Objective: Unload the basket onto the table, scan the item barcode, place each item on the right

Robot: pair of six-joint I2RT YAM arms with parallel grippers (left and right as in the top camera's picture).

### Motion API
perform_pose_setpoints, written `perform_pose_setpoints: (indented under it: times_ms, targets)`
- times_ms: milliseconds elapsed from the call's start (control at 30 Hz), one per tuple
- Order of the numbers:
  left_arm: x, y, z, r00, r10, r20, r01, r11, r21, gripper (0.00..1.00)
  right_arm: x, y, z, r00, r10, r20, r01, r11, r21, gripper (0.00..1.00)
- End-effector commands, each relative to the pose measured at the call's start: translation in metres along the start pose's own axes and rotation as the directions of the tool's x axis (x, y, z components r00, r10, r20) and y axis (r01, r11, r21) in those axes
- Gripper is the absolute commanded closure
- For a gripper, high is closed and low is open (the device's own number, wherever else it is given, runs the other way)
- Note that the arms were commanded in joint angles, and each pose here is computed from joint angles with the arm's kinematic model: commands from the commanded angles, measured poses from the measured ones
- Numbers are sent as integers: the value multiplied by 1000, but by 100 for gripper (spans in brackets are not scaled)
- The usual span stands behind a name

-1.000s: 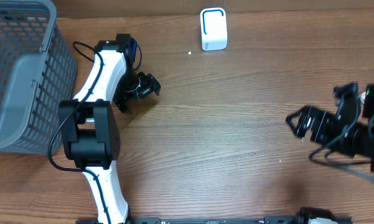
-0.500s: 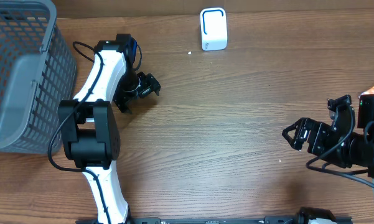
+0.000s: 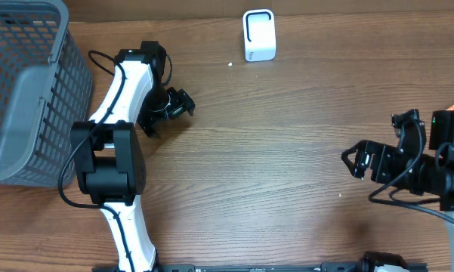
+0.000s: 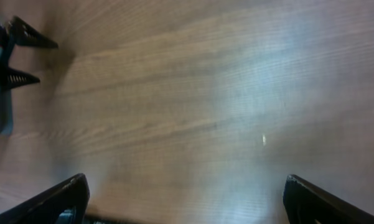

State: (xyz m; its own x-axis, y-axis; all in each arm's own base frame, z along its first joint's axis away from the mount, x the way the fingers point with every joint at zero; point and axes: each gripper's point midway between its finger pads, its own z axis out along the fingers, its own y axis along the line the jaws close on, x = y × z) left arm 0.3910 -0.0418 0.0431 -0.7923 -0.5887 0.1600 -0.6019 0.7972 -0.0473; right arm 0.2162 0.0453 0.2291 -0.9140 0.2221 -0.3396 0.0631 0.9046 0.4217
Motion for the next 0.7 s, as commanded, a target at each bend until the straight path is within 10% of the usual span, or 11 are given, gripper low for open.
perform_pose_setpoints:
  times_ms: [0, 267, 667]
  targets:
    - [4, -1, 4, 1000, -16, -16, 16, 1000, -4, 0, 3, -1, 22, 999, -54, -1, 54, 998, -40, 0]
    - [4, -1, 4, 1000, -16, -16, 16, 1000, -4, 0, 2, -1, 53, 951, -203, 235, 229, 969, -91, 0]
    - [4, -1, 4, 1000, -16, -16, 16, 1000, -4, 0, 9, 13, 45, 669, -356, 652, 486, 874, -22, 0]
